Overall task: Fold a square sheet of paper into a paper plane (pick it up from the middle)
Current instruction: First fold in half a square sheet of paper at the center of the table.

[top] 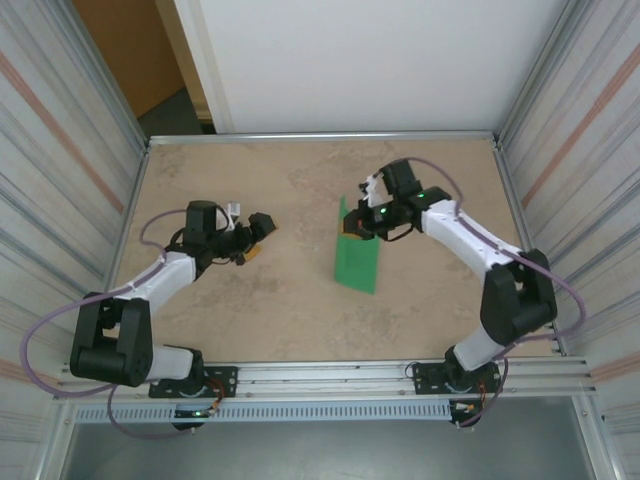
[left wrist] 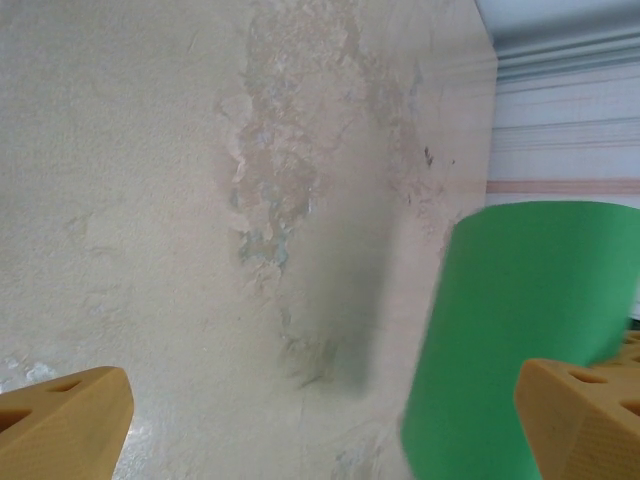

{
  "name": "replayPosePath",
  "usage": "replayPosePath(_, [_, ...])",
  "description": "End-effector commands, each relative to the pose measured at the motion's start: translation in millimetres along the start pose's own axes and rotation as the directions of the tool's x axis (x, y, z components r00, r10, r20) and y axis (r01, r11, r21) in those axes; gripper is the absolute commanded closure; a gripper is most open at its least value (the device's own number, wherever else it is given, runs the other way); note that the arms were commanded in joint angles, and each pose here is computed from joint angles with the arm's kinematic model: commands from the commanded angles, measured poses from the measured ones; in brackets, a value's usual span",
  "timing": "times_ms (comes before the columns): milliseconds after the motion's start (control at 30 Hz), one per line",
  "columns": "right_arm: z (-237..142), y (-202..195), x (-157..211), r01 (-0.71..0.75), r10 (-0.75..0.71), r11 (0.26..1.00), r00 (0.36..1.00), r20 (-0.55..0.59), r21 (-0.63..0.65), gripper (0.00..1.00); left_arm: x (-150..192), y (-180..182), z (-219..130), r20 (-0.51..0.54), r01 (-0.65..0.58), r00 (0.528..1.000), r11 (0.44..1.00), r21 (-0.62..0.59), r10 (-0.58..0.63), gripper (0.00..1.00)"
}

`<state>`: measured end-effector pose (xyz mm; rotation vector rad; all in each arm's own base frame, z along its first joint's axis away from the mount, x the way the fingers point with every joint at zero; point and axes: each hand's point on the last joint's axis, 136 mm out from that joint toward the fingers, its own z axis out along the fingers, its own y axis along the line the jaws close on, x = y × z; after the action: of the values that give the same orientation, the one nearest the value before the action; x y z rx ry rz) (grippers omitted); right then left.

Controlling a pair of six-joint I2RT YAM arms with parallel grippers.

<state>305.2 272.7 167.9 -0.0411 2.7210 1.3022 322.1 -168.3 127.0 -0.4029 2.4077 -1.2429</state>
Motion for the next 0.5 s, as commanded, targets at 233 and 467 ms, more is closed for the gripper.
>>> replayPosePath(233, [57.9, -13.7, -25.5, -0.075, 0.073, 0.983, 0.997, -0.019, -0.166, 1.0, 38.6, 7.4, 32.4, -0.135, -0.053, 0.99, 0.995, -0.086, 0.041, 0.03])
replayPosePath(467, [65.0, -56.4, -21.2, -0.134, 0.133, 0.984, 0.991, -0.015, -0.114, 0.99, 56.6, -2.2, 56.8, -0.217, -0.142, 0.97, 0.981, -0.131, 0.111, 0.11])
